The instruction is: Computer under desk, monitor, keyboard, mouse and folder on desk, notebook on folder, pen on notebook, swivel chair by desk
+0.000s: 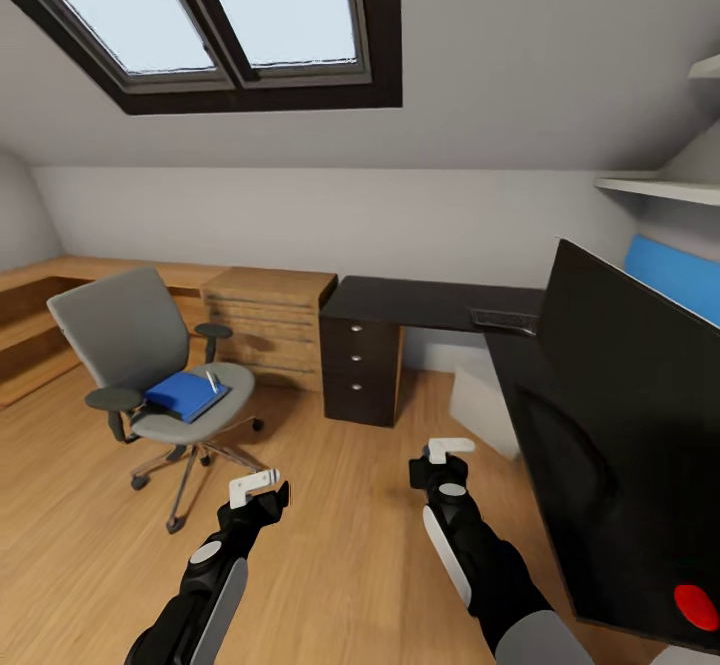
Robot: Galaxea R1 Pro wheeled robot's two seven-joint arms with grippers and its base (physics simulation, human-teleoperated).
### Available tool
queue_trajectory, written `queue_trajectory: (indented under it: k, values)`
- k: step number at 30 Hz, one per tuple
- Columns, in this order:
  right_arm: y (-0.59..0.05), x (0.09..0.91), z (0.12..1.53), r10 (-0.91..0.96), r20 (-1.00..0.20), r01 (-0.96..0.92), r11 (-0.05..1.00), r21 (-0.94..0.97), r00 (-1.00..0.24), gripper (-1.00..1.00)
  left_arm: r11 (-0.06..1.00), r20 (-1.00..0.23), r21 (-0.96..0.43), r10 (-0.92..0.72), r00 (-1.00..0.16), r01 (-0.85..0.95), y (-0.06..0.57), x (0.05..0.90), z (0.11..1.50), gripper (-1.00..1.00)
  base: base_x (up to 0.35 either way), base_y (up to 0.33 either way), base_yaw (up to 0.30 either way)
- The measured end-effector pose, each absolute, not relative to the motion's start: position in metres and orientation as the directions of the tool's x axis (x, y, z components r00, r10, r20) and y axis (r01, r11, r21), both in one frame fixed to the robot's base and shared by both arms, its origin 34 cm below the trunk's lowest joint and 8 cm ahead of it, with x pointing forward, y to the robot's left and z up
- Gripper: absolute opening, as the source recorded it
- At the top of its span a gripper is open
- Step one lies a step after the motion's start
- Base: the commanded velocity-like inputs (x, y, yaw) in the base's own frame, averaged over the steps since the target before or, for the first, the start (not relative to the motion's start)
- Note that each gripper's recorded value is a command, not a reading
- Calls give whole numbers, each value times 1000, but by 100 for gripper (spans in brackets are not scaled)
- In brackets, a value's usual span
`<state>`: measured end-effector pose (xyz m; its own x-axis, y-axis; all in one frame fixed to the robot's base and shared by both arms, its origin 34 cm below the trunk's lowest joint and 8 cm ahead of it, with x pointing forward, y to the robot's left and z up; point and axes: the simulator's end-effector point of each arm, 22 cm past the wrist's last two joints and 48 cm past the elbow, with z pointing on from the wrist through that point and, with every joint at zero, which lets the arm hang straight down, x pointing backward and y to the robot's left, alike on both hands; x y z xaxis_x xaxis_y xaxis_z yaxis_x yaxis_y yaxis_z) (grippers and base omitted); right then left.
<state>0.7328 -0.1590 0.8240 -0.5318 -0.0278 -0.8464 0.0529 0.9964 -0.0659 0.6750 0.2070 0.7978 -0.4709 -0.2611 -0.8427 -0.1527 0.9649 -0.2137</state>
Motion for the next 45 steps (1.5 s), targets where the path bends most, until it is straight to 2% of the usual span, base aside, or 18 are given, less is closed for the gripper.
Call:
queue_trajectory:
  k: [21,31,38,45]
  values:
    - [-171,734,821,-20,-854,105,991,-87,-519,-100,965,-836,-212,-261,-482,-155,207,674,791,100,321,0,231]
    - [-175,739,831,-12,-873,120,990,-81,-488,-100,965,-836,-212,-261,-483,-155,206,674,790,100,322,0,21]
    - [-185,728,872,33,-919,174,984,-39,-392,-100,965,-836,-212,-261,-483,-155,206,674,790,100,322,0,0]
    - [-185,726,874,44,-921,181,983,-29,-388,-100,965,-836,-212,-261,-483,-154,205,674,790,100,322,0,0]
